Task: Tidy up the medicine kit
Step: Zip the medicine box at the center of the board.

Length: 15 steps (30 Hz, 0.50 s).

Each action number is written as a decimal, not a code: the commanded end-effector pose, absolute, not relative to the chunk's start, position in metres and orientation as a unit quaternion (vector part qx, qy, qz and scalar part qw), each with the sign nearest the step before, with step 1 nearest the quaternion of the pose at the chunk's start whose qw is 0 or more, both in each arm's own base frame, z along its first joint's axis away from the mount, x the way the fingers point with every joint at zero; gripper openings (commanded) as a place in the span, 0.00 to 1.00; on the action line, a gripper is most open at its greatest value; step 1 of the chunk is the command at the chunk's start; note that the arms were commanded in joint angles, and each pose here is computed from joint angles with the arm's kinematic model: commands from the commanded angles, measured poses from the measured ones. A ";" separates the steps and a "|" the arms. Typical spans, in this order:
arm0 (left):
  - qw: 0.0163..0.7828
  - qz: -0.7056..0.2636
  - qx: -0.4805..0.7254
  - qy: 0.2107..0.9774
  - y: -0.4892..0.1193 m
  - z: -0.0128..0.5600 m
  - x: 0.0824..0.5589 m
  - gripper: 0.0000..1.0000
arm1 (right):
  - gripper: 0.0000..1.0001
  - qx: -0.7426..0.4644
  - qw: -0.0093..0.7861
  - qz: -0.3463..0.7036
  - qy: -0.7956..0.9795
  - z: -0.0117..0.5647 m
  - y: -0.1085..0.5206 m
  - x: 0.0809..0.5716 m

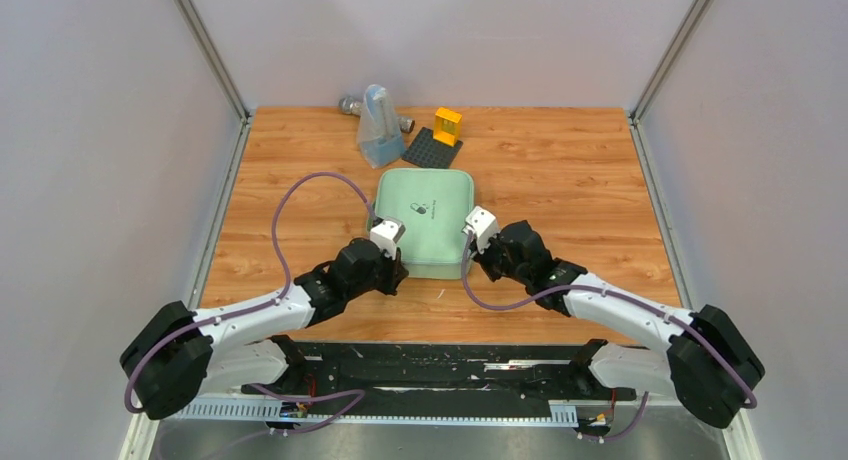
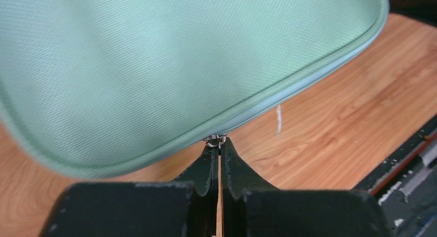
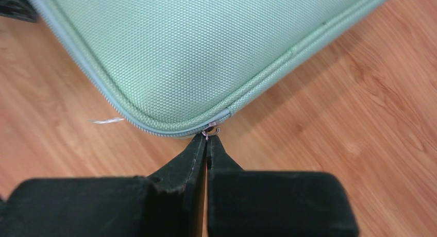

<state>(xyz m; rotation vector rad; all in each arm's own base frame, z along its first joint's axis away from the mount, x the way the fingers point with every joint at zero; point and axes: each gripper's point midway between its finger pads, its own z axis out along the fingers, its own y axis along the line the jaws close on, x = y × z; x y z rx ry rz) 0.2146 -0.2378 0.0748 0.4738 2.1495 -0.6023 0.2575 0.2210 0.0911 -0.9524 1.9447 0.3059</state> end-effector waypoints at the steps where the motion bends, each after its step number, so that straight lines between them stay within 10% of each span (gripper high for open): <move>1: 0.450 -0.337 0.224 0.797 -0.280 0.133 0.211 0.00 | 0.00 -0.392 0.522 0.253 0.714 0.150 0.258 0.242; 15: 0.428 -0.393 0.250 0.775 -0.329 0.148 0.204 0.00 | 0.00 -0.534 0.419 0.343 0.650 0.139 0.292 0.170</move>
